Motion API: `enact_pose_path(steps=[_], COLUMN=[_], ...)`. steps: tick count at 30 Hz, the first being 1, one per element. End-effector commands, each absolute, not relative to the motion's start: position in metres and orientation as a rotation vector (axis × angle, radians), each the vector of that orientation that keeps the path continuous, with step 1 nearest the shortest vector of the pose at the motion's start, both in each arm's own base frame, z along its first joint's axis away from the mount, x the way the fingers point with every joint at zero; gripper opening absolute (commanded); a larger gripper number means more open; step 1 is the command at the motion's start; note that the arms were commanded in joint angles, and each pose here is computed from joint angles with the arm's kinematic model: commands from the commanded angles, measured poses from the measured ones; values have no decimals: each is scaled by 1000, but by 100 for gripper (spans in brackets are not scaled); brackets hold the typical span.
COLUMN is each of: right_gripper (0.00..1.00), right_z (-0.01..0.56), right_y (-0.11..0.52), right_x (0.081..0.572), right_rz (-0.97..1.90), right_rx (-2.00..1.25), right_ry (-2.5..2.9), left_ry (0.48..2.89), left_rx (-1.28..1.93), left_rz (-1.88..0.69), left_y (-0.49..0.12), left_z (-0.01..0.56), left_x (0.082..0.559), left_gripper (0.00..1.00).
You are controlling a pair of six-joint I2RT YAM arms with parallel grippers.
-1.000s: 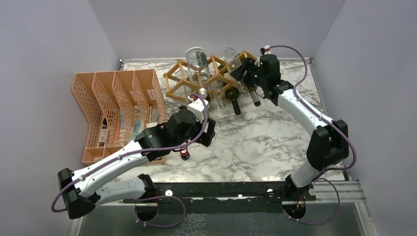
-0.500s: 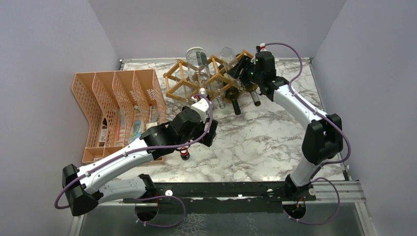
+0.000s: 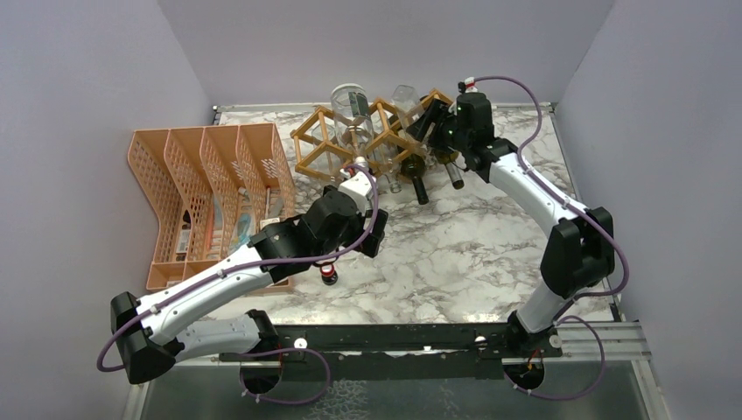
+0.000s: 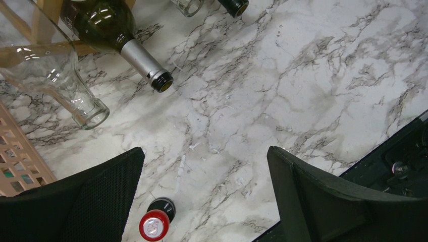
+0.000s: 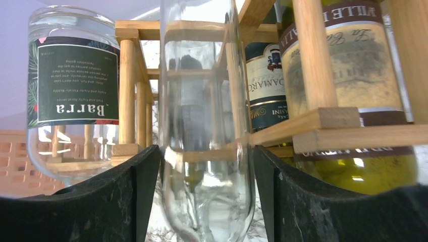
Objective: Put the wine bottle on the wine rack
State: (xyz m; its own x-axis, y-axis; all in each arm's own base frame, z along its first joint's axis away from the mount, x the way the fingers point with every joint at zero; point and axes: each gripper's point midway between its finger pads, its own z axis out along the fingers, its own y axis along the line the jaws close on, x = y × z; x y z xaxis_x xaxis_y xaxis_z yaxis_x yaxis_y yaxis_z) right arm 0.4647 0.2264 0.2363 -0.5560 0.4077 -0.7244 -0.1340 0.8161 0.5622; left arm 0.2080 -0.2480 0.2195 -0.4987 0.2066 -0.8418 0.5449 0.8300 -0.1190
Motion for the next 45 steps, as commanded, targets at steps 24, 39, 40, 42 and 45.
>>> enact_pose_path(steps=[24, 39, 40, 42, 45], right_gripper=[83, 84, 84, 84, 84], right_z=[296, 345, 351, 362, 377], right_y=[129, 45, 43, 38, 31], right_x=[339, 242, 238, 231, 219], right_rz=[424, 268, 268, 265, 265], right_rx=[136, 274, 276, 283, 287], right_ry=[1914, 1671, 1655, 1628, 1594], left_ry=[1756, 1534, 1521, 1497, 1470], left_rx=[366, 172, 163, 156, 125], left_rz=[-363, -362, -361, -351, -335], left_y=[-202, -130, -124, -114, -99], left_z=[344, 429, 433, 439, 449], left_x=[231, 209, 207, 203, 198], left_gripper=[99, 99, 99, 99, 99])
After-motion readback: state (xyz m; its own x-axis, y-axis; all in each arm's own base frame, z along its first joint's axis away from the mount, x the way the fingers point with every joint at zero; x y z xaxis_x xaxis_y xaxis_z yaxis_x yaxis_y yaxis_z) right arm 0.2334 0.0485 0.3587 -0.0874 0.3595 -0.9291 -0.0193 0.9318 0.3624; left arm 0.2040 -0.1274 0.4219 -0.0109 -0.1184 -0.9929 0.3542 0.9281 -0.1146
